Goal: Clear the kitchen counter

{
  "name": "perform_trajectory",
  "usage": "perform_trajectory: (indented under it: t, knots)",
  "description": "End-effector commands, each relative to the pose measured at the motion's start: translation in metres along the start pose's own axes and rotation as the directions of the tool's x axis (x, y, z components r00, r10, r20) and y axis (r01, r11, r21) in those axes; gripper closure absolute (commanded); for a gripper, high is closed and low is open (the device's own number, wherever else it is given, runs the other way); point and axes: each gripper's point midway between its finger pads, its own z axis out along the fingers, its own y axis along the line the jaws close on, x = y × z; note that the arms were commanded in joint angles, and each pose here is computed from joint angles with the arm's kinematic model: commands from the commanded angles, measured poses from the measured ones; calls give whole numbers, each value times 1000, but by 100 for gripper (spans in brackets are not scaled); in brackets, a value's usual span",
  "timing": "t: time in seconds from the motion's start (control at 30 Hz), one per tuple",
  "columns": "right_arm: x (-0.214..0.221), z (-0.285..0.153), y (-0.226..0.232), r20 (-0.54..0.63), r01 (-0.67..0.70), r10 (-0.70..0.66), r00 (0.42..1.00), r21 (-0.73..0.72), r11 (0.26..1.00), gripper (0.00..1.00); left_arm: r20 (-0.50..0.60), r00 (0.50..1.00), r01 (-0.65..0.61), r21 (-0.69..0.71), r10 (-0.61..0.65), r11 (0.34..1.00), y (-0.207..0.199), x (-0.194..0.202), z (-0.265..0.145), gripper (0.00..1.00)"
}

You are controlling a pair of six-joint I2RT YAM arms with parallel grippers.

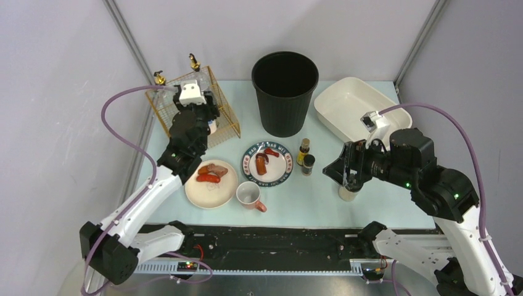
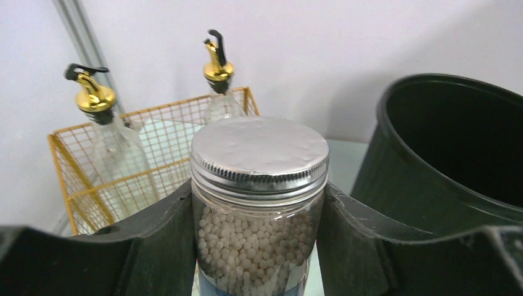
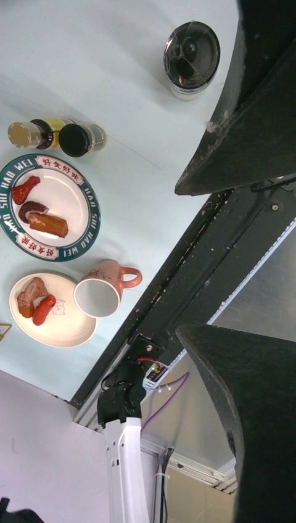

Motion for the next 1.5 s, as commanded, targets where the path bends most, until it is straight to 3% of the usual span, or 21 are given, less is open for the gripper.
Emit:
perform_trajectory:
  t: [0.0, 0.2, 0.47, 1.0, 1.47]
  knots:
    - [-6, -5, 4, 49, 35, -34, 998, -28, 999, 20, 152, 988, -6, -83, 18, 997, 23, -31, 13, 100]
    - [0, -4, 3, 40, 38, -37, 999, -37, 999, 20, 227, 971, -37, -190, 80, 981, 49, -32, 24, 100]
    - [6, 2, 3, 14, 46, -45, 999, -50, 998, 20, 312, 949, 32, -242, 46, 970, 80, -25, 39, 100]
    - [14, 6, 3, -17, 78, -79, 997, -69, 995, 19, 363, 926, 46, -388, 107, 920, 113, 3, 73, 100]
    - [20, 26, 0, -64, 94, -100, 993, -85, 992, 18, 383, 916, 57, -410, 115, 910, 121, 26, 99, 100]
